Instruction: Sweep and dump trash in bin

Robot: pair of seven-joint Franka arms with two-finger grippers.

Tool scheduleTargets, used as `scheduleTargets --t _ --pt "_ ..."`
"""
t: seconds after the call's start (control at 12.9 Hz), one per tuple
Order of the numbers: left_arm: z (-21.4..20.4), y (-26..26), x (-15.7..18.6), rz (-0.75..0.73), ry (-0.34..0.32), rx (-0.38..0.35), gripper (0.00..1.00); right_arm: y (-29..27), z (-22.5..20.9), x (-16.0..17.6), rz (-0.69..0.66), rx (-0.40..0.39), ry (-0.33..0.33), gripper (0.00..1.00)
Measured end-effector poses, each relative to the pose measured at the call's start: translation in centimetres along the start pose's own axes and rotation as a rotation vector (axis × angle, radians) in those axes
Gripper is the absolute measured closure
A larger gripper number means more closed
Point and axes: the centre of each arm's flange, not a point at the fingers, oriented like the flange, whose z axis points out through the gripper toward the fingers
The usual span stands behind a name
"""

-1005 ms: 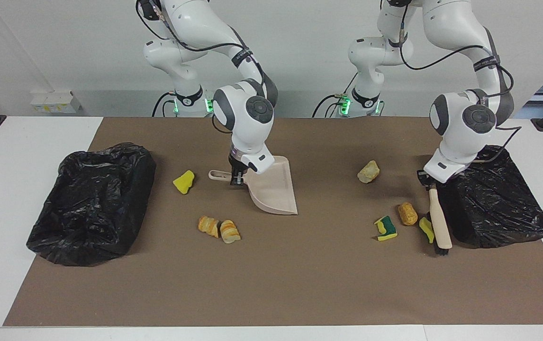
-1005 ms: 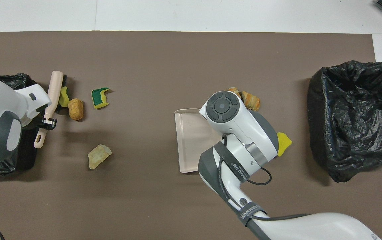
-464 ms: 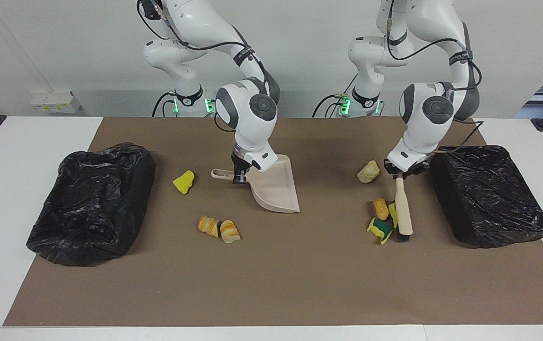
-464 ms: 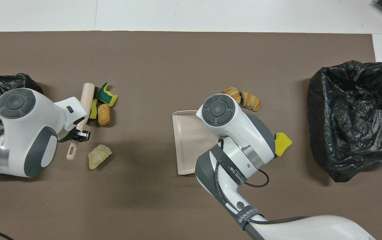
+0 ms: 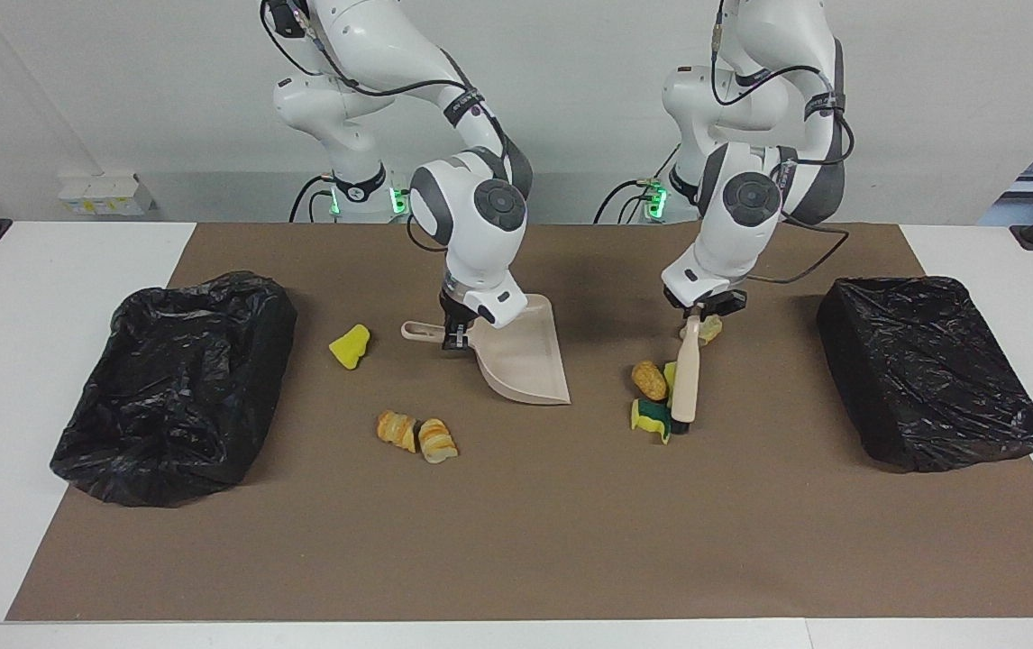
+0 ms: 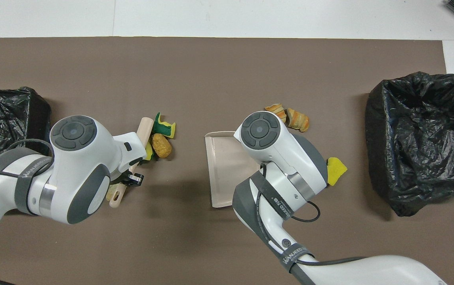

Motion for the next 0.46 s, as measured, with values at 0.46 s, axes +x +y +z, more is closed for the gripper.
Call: scheduleTargets --t 0.46 --pt "-5.0 0.9 -4.2 -0.014 -0.028 -0.068 0.73 -0.1 0.2 0.0 0.001 0.003 -0.002 0.68"
